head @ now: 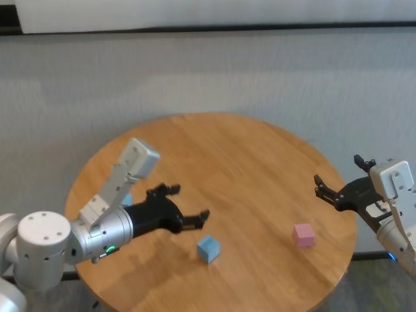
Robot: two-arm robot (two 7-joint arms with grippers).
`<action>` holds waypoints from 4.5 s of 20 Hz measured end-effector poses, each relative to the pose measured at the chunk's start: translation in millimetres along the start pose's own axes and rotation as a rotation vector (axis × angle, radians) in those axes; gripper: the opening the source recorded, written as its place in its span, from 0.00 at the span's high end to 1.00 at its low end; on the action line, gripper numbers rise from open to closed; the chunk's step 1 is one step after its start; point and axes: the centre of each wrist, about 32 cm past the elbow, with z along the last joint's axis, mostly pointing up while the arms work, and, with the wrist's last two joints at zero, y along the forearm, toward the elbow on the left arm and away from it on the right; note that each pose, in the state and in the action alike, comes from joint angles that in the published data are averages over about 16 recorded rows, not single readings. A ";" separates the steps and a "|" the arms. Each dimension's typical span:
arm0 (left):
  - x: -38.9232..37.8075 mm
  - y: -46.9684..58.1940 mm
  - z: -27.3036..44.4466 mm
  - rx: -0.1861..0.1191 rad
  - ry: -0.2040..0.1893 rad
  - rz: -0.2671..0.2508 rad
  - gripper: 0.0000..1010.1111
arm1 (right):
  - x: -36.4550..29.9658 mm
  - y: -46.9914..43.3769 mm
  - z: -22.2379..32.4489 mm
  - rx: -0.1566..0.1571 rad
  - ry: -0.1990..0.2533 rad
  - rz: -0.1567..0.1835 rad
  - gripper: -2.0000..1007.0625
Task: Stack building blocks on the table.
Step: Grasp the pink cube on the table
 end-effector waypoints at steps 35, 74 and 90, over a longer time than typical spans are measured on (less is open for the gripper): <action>2.9 32.2 -39.4 -0.335 -0.073 0.291 0.01 | 0.0 0.0 0.0 0.000 0.000 0.000 0.00; 2.6 31.4 -38.9 -0.329 -0.069 0.288 0.01 | 0.0 0.0 0.0 0.000 0.000 0.000 0.00; 2.7 31.4 -38.9 -0.329 -0.069 0.288 0.01 | 0.0 0.0 0.0 0.000 0.000 0.000 0.00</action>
